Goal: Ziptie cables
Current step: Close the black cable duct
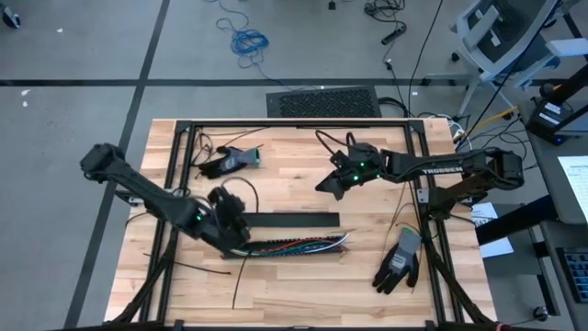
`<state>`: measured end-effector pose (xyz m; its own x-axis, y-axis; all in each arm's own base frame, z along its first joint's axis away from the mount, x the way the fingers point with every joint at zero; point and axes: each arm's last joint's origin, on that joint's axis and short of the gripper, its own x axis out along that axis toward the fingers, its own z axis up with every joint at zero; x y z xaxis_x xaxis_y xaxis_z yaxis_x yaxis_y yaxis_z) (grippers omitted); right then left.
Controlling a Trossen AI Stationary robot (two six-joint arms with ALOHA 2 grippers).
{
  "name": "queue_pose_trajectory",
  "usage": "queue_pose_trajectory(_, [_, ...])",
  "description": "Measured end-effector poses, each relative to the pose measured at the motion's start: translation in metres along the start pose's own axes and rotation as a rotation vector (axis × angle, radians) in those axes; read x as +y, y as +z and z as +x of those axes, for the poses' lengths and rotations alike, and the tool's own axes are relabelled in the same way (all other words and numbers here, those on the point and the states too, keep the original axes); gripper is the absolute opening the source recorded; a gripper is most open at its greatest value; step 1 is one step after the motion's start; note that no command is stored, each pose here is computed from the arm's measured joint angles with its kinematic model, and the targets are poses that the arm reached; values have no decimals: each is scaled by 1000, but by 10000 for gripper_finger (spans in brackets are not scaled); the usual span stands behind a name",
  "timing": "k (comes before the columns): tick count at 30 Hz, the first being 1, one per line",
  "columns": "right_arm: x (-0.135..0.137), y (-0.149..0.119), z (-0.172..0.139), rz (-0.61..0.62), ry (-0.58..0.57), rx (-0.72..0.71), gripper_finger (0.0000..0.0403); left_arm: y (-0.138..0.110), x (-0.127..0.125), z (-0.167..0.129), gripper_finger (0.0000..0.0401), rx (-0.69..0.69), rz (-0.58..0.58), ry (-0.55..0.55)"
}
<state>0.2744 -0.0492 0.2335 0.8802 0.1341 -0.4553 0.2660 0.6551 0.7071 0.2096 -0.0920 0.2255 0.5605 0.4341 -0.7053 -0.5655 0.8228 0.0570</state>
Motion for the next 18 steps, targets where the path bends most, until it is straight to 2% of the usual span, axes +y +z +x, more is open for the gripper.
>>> queue_pose_trajectory(5, [-12,-16,-1,-93,-153,138,1,-20,-22,23,192,76,-18,36])
queue_pose_trajectory(7, [-18,-25,-3,-124,-248,208,1,-29,-29,33,192,154,53,30])
queue_pose_trajectory(10, [-26,-32,-2,-173,-340,276,0,-43,-32,47,192,298,227,43])
queue_pose_trajectory(15, [-27,-40,7,-278,-326,329,35,-48,-26,65,192,467,381,52])
queue_pose_trajectory(18, [-26,-43,11,-301,-340,335,76,-30,-11,67,192,537,355,99])
